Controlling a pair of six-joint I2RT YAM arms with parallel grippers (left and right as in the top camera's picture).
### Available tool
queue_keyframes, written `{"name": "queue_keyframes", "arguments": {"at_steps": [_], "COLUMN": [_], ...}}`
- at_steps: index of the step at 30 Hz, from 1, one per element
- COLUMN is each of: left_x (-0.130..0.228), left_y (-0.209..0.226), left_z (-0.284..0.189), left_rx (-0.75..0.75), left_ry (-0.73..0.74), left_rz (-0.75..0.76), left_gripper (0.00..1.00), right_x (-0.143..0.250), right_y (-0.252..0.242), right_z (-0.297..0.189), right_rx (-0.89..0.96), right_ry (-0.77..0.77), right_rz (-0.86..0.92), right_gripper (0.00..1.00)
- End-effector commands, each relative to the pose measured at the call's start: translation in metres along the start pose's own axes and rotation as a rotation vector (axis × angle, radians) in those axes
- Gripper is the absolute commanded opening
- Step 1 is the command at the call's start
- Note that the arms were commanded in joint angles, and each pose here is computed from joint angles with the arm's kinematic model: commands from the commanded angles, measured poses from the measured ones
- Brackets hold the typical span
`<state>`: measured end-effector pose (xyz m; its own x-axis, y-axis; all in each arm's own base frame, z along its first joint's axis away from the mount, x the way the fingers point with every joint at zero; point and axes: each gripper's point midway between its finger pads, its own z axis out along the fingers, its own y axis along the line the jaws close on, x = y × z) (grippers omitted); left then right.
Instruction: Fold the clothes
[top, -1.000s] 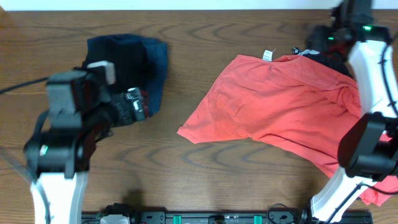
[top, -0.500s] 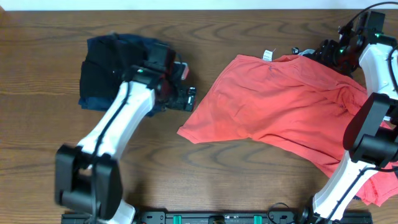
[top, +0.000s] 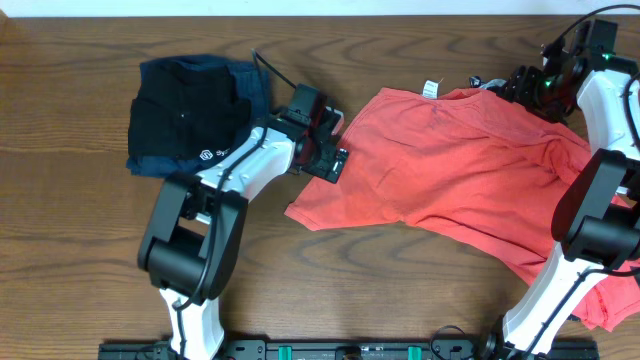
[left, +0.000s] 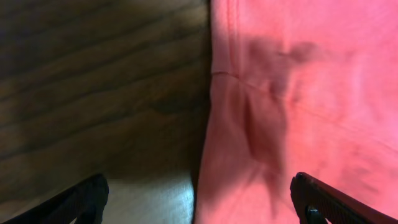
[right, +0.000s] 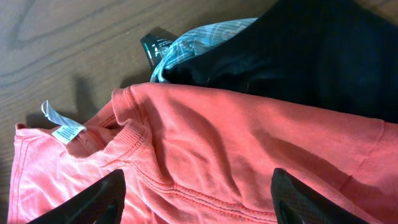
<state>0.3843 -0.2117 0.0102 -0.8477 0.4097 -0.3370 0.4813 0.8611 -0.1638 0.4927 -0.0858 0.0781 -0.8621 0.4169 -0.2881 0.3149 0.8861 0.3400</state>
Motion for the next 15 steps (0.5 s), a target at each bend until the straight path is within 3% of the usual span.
{"name": "queue_keyframes", "arguments": {"at_steps": [1, 3, 5, 11, 12, 15], "left_x": [0.005, 0.007, 0.010, 0.023, 0.028, 0.041], "left_y": [0.006, 0.006, 0.002, -0.006, -0.007, -0.004], "left_z": [0.011, 0.016, 0.020, 0.021, 0.020, 0.012], "left_rx": [-0.020, -0.016, 0.004, 0.023, 0.022, 0.000], "left_ry": [0.020, 0.026, 0.037, 0.092, 0.113, 0.168], "left_rz": [0.016, 0.015, 0.016, -0.012, -0.015, -0.025], "left_gripper": [0.95, 0.90, 0.76, 0.12, 0.06, 0.06], "right_x": [0.000, 0.000, 0.000, -0.002, -0.004, -0.010], "right_y": [0.005, 0.005, 0.005, 0.001, -0.002, -0.018], "right_z": [-0.001, -0.001, -0.001, -0.001, -0.001, -0.002], "right_rx": [-0.016, -0.016, -0.016, 0.007, 0.026, 0.115], "right_ry": [0.001, 0.001, 0.001, -0.010, -0.017, -0.046], "right_rz": [-0.019, -0.019, -0.019, -0.021, -0.022, -0.025], "right_gripper": [0.73, 0.73, 0.73, 0.76, 0.77, 0.77]}}
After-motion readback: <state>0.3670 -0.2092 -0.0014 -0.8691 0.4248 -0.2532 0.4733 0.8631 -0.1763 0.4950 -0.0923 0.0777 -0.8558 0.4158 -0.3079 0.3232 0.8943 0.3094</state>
